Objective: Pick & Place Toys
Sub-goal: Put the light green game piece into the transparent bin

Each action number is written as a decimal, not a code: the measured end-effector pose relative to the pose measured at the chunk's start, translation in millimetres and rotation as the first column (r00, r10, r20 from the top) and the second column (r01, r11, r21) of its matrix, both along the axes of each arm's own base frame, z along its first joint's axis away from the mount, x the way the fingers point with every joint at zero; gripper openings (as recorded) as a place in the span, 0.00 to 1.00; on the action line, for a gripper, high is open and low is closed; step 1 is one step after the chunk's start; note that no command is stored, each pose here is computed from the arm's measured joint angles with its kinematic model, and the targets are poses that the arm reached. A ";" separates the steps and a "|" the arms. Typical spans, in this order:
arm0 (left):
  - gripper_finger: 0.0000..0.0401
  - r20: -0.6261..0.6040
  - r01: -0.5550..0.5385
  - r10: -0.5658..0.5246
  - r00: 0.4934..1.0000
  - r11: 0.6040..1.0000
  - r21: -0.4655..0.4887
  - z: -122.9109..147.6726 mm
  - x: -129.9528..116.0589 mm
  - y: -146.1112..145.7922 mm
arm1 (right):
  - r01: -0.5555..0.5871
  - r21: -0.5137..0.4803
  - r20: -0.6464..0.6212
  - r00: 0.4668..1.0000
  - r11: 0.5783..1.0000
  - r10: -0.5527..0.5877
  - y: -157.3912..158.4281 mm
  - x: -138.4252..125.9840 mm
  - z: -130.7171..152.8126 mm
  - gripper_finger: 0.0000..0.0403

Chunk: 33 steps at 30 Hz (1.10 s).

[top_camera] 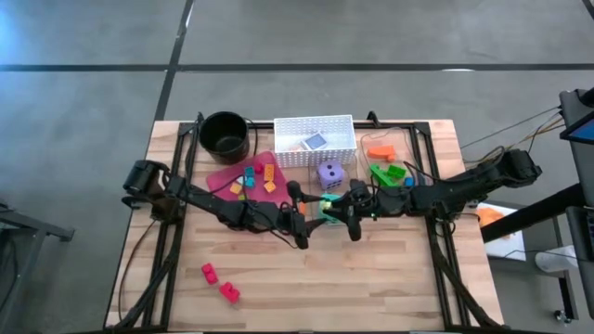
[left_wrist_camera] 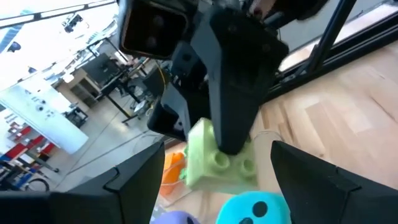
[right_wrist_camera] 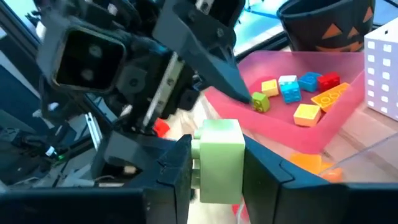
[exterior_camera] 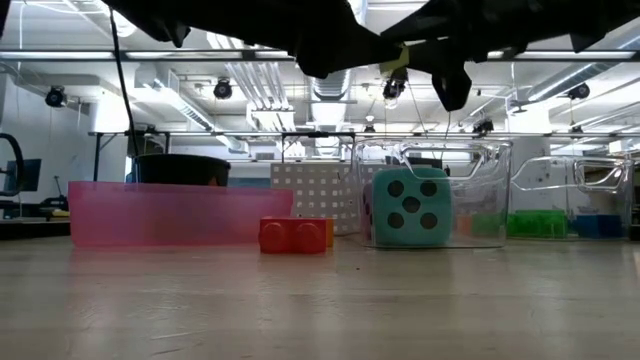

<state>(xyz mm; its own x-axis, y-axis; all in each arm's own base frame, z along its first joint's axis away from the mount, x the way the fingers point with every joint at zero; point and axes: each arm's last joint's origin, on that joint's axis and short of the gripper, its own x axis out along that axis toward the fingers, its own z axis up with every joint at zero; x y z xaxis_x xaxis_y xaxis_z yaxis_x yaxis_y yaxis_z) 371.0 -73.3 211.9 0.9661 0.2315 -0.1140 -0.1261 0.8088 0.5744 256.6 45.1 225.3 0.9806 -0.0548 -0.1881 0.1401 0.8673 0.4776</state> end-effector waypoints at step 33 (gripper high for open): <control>0.51 -0.019 0.003 -0.002 1.000 0.999 0.053 5.4 4.2 3.3 | -0.004 0.011 0.054 0.999 1.000 0.003 0.6 0.9 5.2 0.26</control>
<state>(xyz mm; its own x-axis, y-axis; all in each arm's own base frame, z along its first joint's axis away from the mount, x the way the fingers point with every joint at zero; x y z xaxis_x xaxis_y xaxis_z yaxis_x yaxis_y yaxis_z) 375.2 -70.0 217.3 0.9646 0.2349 -0.1199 -0.1126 0.7778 0.6184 257.5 45.6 230.4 0.9896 -0.0495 -0.1353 0.1107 0.8623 0.4942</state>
